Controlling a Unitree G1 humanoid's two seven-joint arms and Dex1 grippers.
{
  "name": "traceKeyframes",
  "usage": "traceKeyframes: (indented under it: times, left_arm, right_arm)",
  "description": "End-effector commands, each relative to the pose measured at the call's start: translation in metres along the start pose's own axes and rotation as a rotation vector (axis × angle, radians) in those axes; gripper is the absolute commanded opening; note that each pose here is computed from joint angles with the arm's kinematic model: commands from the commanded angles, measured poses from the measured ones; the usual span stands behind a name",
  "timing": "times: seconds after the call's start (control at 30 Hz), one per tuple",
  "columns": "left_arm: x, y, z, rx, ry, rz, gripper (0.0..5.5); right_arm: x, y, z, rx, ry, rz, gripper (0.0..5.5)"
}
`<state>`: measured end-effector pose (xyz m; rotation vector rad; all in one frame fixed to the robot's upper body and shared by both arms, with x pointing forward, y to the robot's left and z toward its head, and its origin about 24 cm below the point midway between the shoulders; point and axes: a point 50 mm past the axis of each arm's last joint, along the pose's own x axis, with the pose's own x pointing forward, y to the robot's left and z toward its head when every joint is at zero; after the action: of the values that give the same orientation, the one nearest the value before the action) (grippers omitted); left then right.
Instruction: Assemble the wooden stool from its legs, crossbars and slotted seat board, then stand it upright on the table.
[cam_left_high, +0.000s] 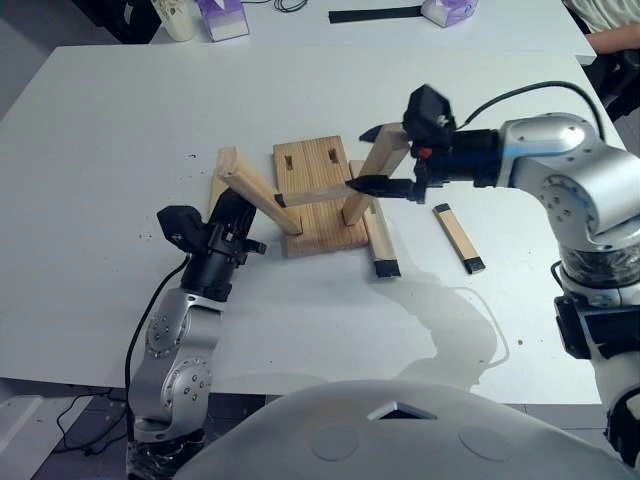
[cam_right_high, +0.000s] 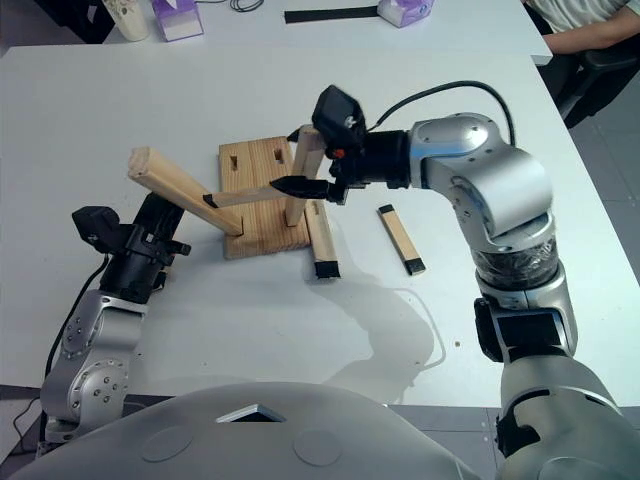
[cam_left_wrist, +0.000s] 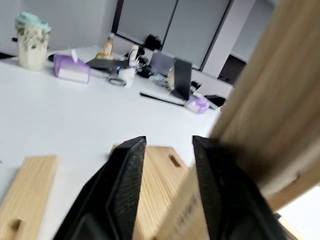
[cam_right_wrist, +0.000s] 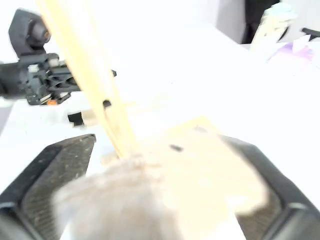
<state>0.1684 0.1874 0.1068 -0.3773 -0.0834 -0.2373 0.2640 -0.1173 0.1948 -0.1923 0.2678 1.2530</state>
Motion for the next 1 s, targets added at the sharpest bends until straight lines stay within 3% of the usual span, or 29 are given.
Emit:
traceKeyframes:
  times: [0.03, 0.23, 0.37, 0.5, 0.6, 0.73, 1.0]
  left_arm:
    - [0.001, 0.022, 0.019, 0.083, -0.002, 0.020, 1.77]
    - [0.017, 0.032, 0.056, 0.077, -0.113, 0.006, 1.77]
    - [0.015, 0.033, 0.035, 0.130, 0.010, 0.045, 1.77]
    - [0.002, 0.034, 0.015, 0.178, 0.064, 0.193, 1.77]
    - [-0.010, 0.031, 0.010, 0.205, 0.055, 0.298, 1.80]
    - [-0.013, 0.016, 0.003, 0.261, 0.060, 0.293, 1.18]
    - [-0.005, 0.010, 0.002, 0.348, 0.046, 0.271, 0.01]
  right_arm:
    - [-0.010, 0.016, 0.002, 0.064, -0.064, 0.079, 4.13]
    - [-0.028, 0.010, 0.018, 0.085, -0.235, 0.026, 4.13]
    - [-0.045, -0.012, 0.008, 0.099, -0.247, -0.165, 4.13]
    - [-0.065, 0.007, 0.001, 0.083, -0.312, -0.114, 4.13]
    - [-0.076, 0.005, -0.023, 0.148, -0.283, -0.291, 3.89]
    - [-0.051, 0.011, -0.063, 0.216, -0.199, -0.547, 3.27]
    - [-0.003, 0.046, -0.081, 0.199, -0.239, -0.830, 2.07]
